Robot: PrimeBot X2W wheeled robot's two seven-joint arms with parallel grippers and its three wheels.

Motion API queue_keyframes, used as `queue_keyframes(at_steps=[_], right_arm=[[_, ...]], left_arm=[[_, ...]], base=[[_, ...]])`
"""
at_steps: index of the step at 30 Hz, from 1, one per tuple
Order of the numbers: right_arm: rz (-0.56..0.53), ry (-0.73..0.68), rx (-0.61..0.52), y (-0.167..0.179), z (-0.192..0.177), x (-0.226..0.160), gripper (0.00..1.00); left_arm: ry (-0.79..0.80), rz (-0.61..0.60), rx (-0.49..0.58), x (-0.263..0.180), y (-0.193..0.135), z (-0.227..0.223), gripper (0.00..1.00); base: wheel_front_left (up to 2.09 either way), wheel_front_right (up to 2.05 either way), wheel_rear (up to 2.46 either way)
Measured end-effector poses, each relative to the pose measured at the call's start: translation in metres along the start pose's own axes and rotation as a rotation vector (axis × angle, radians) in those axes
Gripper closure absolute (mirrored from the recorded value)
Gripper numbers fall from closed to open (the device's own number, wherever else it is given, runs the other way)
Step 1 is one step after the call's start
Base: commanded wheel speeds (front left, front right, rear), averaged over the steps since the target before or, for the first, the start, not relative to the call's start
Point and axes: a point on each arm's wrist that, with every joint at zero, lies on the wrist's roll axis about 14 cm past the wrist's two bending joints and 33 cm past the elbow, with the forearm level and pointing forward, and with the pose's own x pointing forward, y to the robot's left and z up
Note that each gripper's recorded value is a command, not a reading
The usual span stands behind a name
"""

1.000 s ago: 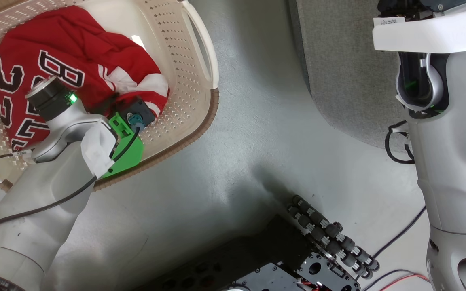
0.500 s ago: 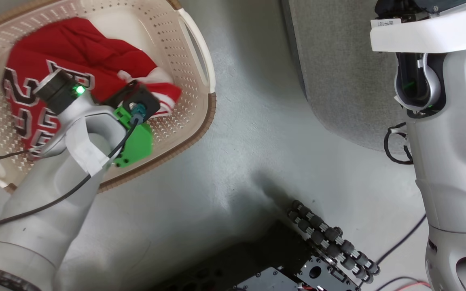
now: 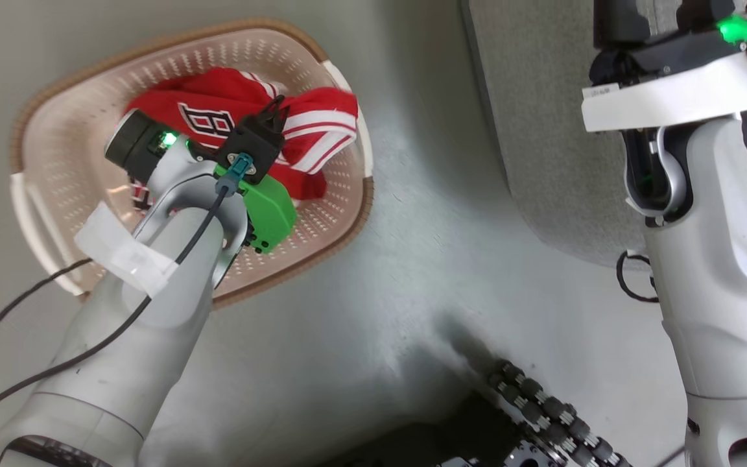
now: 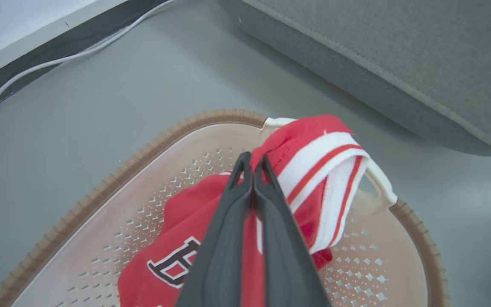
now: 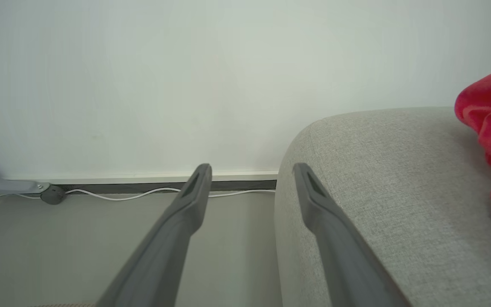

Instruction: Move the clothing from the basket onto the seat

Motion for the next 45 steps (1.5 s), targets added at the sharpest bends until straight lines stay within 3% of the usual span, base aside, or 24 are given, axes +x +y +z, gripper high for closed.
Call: queue_keyframes(at_steps=[19,34,45], right_arm=[[0.039,-0.031,0.052,0.023,0.036,-0.036,0.00],[0.110,-0.058,0.083,0.053,0.065,-0.075,0.00],[0.161,-0.064,0.098,0.074,0.076,-0.112,0.00]], left_arm=[[-0.225,0.291,-0.040,-0.080,0.047,0.115,1.00],[-0.386,0.377,0.071,-0.148,0.034,0.200,1.00],[-0.461,0.437,0.100,-0.198,0.016,0.230,1.00]], base=[[0.00,0.00,0.00],[0.00,0.00,0.00],[0.00,0.00,0.00]])
